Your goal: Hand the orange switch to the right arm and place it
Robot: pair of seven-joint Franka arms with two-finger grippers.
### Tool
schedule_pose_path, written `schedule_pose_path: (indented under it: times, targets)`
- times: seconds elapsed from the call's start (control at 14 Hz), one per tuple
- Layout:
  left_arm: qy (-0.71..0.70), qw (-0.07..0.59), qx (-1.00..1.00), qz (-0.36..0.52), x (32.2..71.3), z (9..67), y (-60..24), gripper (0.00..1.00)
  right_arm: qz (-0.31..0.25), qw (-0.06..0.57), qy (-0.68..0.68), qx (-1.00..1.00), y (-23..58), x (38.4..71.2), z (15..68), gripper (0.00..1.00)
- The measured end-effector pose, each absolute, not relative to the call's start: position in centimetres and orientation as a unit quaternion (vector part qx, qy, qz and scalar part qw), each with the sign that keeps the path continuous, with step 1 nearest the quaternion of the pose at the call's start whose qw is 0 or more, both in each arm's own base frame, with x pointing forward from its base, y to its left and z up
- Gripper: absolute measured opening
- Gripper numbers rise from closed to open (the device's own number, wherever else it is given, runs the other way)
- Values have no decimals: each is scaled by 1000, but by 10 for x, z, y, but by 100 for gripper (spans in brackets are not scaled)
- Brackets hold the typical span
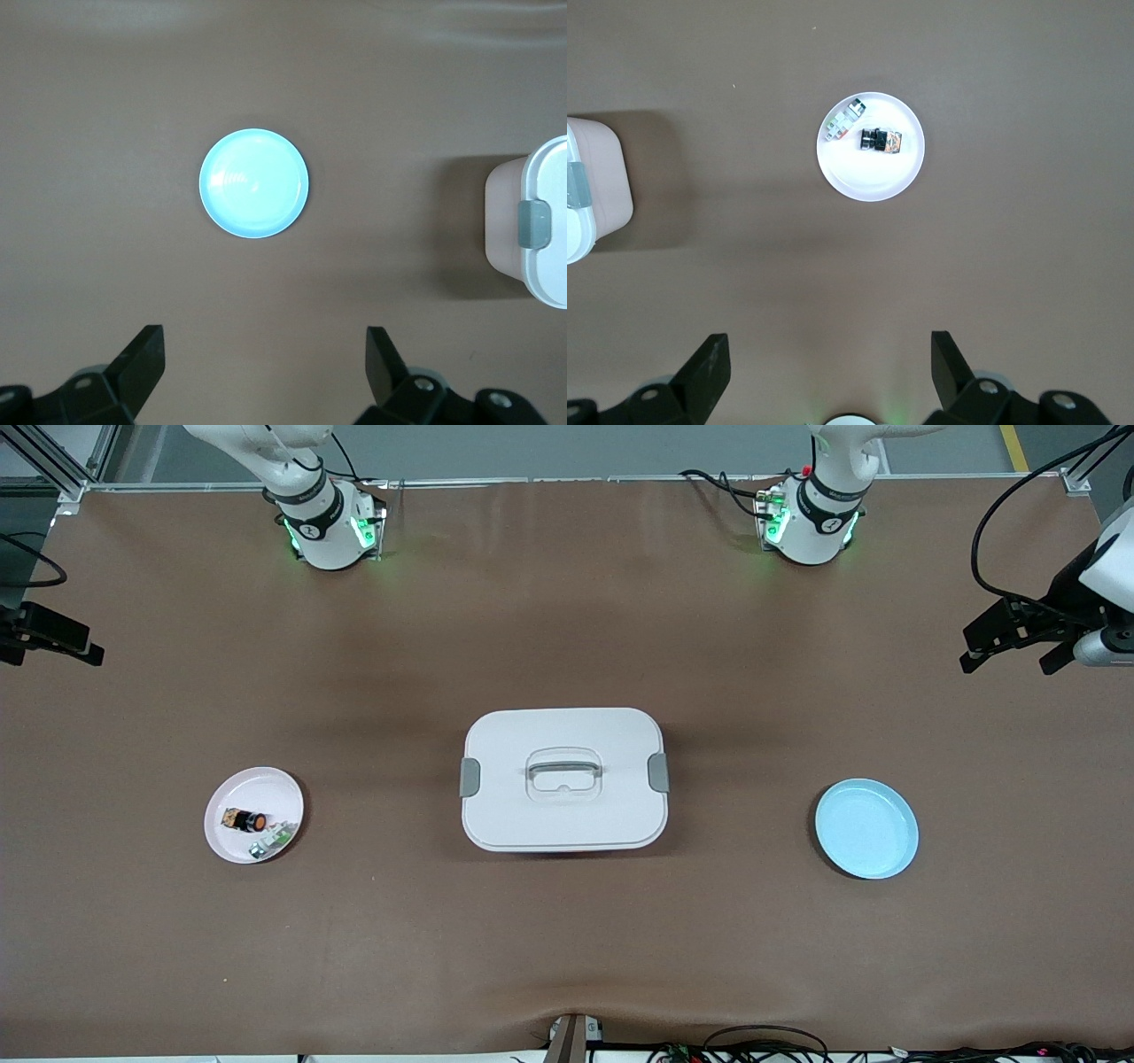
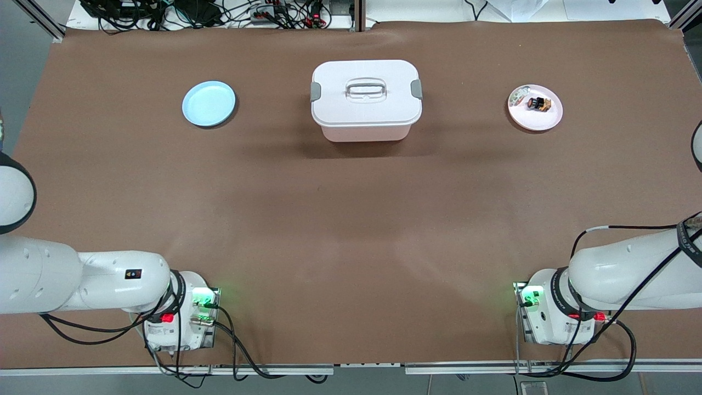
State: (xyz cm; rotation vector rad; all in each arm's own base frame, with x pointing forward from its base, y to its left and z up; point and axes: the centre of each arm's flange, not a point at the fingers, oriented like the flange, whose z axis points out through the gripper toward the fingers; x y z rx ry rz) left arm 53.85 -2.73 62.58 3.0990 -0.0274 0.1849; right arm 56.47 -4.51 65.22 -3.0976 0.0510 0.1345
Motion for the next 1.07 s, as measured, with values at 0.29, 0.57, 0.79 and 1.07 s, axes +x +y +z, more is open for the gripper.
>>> schedule_pose_path:
  times: [0.29,0.57,0.79,1.07]
  targets:
    - [-9,18,999,45,536,623,-27,100,32,21,13,-999,-41,564,658,100]
    - [-11,18,1000,5,533,612,-29,100,26,21,11,-999,-38,563,662,100]
    - [-13,6,1000,-17,532,612,-27,100,26,21,9,-999,-36,563,662,100]
    - [-21,-11,999,-22,533,614,-32,100,26,21,10,-999,-37,563,662,100]
